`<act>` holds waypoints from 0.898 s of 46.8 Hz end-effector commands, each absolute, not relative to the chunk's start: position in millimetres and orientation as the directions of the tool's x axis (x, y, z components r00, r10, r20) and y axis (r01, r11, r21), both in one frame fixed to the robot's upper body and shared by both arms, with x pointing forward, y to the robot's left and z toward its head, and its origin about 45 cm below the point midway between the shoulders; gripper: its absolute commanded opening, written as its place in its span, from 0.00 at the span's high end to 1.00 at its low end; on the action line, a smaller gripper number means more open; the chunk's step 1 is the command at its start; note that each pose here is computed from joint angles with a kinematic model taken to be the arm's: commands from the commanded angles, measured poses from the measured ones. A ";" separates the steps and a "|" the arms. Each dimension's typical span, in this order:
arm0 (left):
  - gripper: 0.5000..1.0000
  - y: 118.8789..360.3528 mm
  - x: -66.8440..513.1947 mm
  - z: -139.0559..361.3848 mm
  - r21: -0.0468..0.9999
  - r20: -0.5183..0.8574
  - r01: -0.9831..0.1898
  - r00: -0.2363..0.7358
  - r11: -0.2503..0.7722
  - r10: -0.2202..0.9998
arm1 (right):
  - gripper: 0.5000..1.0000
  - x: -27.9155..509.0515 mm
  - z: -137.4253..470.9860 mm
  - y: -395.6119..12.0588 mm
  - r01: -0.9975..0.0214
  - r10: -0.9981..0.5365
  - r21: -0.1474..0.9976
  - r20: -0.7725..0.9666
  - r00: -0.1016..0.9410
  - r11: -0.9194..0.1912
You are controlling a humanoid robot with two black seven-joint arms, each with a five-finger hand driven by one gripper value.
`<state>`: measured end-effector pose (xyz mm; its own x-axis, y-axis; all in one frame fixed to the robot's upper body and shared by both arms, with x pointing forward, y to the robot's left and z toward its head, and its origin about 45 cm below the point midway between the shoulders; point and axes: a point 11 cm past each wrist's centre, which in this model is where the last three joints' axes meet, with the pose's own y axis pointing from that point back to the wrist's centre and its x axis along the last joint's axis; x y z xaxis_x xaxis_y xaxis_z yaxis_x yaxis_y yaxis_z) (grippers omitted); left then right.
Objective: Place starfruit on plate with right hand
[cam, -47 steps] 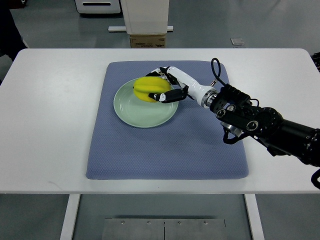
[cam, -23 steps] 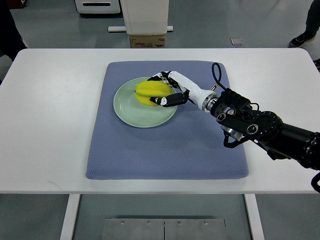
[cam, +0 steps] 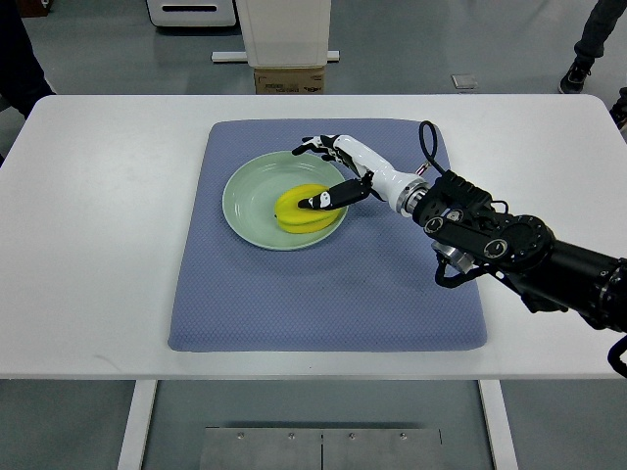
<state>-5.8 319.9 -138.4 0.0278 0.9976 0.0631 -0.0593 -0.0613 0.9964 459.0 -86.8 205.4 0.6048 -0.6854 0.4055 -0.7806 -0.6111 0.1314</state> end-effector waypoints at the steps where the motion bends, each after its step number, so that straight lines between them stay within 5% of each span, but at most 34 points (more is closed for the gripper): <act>1: 0.00 319.5 -5.9 -138.4 0.996 0.062 -0.059 0.028 -0.060 0.998 | 0.01 463.8 212.8 -88.6 -0.806 -0.730 0.098 0.373 0.573 -0.583; 22: 0.00 320.0 -5.9 -138.4 0.996 0.063 -0.059 0.028 -0.062 0.998 | 0.00 490.9 235.8 -154.3 -0.913 -0.890 0.043 0.210 0.405 -0.406; 42: 0.00 320.0 -5.9 -138.4 0.996 0.063 -0.059 0.028 -0.062 0.998 | 0.00 494.0 222.8 -217.7 -0.951 -0.945 0.109 0.128 0.302 -0.289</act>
<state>-6.0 319.9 -138.4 0.0280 0.9976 0.0629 -0.0588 -0.0611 0.9964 494.8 -213.5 226.8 0.3088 -0.9352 0.1733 -0.9506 -0.2973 0.0897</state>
